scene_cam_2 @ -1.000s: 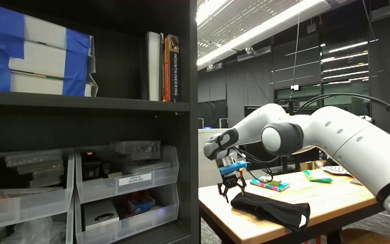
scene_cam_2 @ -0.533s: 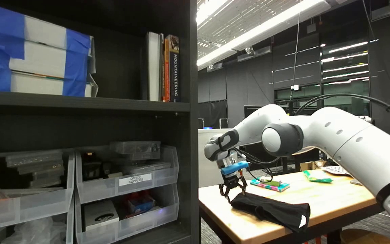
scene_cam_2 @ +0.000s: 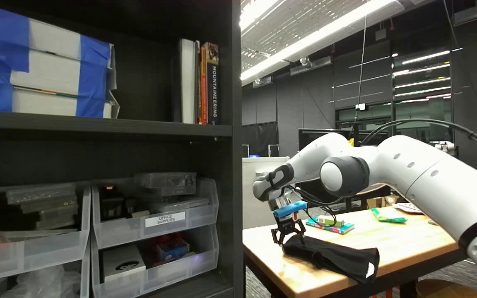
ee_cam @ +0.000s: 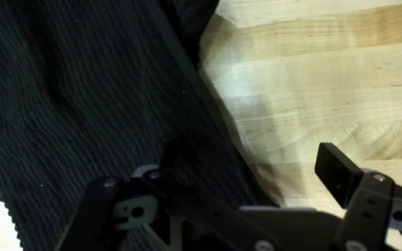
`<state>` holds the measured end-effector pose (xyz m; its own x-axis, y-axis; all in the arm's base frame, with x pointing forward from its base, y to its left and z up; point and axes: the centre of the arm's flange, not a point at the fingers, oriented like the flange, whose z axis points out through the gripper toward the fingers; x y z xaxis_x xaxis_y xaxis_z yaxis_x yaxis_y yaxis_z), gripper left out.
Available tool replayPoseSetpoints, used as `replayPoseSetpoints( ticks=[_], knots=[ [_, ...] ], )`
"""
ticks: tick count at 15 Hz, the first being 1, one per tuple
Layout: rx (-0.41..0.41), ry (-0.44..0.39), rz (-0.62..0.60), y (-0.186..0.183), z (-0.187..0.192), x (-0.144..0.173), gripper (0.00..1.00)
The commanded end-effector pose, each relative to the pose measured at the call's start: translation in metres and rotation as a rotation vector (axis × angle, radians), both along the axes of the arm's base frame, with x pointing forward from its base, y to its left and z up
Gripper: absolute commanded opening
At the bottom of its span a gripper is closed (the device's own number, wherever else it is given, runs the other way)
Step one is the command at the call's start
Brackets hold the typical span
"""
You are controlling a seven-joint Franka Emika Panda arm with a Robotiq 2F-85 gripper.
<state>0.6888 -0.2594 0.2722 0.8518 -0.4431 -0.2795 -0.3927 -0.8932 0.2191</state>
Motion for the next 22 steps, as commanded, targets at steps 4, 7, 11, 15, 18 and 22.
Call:
replayPoseSetpoints(
  ticks=[4,7,11,15,18,22],
  knots=[
    [0.0,-0.006,0.028,-0.006,0.001,0.005,0.69],
    [0.001,-0.008,0.036,-0.005,0.002,0.005,0.46],
    [0.002,-0.013,0.047,-0.004,0.003,0.005,0.14],
    [0.035,0.016,0.064,-0.006,0.004,0.01,0.0],
    [0.054,0.016,0.009,-0.014,0.022,0.009,0.0],
    [0.102,-0.057,-0.095,-0.038,0.067,0.001,0.0]
  ],
)
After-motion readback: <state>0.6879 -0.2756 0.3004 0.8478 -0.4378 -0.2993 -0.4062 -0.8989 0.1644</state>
